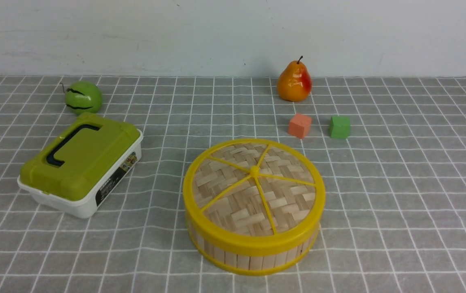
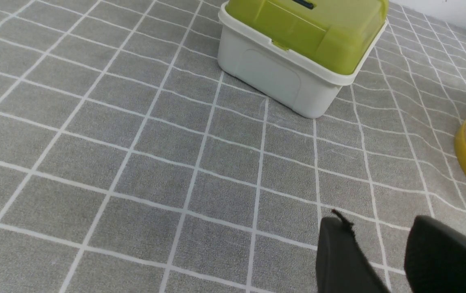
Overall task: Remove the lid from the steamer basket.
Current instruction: Use the right arm to lift the lid of the steamer
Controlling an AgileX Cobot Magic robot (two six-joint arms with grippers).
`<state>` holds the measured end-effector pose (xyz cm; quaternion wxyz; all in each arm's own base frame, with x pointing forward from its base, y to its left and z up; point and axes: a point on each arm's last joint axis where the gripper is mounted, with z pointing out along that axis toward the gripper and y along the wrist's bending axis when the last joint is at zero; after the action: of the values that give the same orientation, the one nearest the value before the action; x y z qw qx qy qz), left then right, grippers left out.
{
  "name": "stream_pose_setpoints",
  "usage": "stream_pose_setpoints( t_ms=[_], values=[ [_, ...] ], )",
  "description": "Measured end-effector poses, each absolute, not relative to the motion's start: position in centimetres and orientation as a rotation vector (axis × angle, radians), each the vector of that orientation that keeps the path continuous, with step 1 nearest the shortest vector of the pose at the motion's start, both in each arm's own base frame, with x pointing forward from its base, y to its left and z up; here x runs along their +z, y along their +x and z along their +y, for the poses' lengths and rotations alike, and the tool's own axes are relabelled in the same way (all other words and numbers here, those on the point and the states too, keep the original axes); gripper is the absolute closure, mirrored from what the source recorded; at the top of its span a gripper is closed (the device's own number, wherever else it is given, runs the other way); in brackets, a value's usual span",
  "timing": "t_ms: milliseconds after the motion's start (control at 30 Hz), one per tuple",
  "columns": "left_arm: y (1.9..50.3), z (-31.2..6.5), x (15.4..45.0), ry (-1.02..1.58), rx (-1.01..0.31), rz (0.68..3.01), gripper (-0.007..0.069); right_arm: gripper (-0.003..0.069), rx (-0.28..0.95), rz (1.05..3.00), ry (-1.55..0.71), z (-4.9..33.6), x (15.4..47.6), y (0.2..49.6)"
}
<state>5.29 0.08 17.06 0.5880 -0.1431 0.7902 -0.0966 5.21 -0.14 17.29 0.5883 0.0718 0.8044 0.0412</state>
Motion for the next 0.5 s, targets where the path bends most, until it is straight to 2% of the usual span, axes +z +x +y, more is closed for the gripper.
stream_pose_setpoints(
  t_ms=[500],
  values=[
    [5.29, 0.08, 17.06, -0.333, -0.225, 1.841, 0.0386, 0.0418, 0.101, 1.874, 0.171, -0.12, 17.29, 5.21]
  ],
)
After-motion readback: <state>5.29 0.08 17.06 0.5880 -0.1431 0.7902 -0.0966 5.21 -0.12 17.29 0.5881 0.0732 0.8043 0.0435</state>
